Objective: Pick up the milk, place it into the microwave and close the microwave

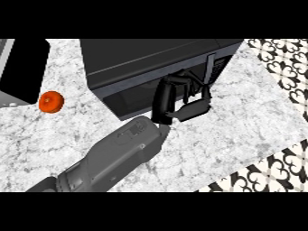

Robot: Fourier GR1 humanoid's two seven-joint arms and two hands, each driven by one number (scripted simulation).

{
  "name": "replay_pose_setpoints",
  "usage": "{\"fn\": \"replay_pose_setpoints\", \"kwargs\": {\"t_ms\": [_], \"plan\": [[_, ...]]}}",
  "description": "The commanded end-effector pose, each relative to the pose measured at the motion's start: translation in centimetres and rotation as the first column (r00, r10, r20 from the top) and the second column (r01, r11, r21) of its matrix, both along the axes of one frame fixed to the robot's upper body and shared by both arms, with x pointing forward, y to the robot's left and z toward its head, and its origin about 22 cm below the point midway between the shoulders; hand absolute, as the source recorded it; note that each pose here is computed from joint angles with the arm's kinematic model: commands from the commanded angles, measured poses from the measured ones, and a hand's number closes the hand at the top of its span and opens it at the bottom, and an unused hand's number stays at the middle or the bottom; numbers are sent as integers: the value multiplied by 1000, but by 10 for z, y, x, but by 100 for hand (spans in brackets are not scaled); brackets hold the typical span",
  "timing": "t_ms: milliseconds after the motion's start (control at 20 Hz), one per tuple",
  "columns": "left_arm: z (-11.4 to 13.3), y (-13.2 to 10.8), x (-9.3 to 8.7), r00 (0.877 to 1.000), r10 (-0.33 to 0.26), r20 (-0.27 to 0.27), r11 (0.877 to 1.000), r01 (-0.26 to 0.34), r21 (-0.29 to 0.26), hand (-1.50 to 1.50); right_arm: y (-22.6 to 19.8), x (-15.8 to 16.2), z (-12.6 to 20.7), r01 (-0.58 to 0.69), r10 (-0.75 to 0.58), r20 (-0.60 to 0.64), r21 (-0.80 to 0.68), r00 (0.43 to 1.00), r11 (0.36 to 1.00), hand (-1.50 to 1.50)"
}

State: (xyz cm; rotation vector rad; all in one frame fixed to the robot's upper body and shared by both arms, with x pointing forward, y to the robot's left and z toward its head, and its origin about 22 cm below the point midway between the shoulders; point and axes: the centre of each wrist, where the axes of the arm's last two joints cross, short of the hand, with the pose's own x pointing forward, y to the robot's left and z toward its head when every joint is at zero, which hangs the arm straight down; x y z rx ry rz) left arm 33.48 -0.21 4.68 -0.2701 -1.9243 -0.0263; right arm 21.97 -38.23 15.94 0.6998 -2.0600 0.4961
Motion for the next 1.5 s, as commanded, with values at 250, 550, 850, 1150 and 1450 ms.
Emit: {"fn": "replay_pose_setpoints", "kwargs": {"t_ms": [250, 550, 850, 1150, 1450], "plan": [[3, 6, 20, 999, 44, -20, 999, -44, 7, 150, -1, 1, 6, -40, 40, -7, 2, 999, 999, -150], [1, 7, 20, 998, 50, -28, 999, -50, -2, 150, -8, 2, 18, -34, 35, 8, -17, 999, 999, -150], [-2, 4, 21, 1000, 26, -1, 996, -26, 82, 150, -5, 4, 20, -88, 88, 22, 5, 996, 996, -150], [-20, 15, 23, 989, 123, -83, 983, -110, 148, 150, 0, 3, 22, -162, 162, 12, 11, 987, 987, -150], [-36, 22, 18, 973, 190, -130, 968, -164, 192, 150, -6, 0, 26, -156, 156, 16, 15, 988, 988, -150]]}}
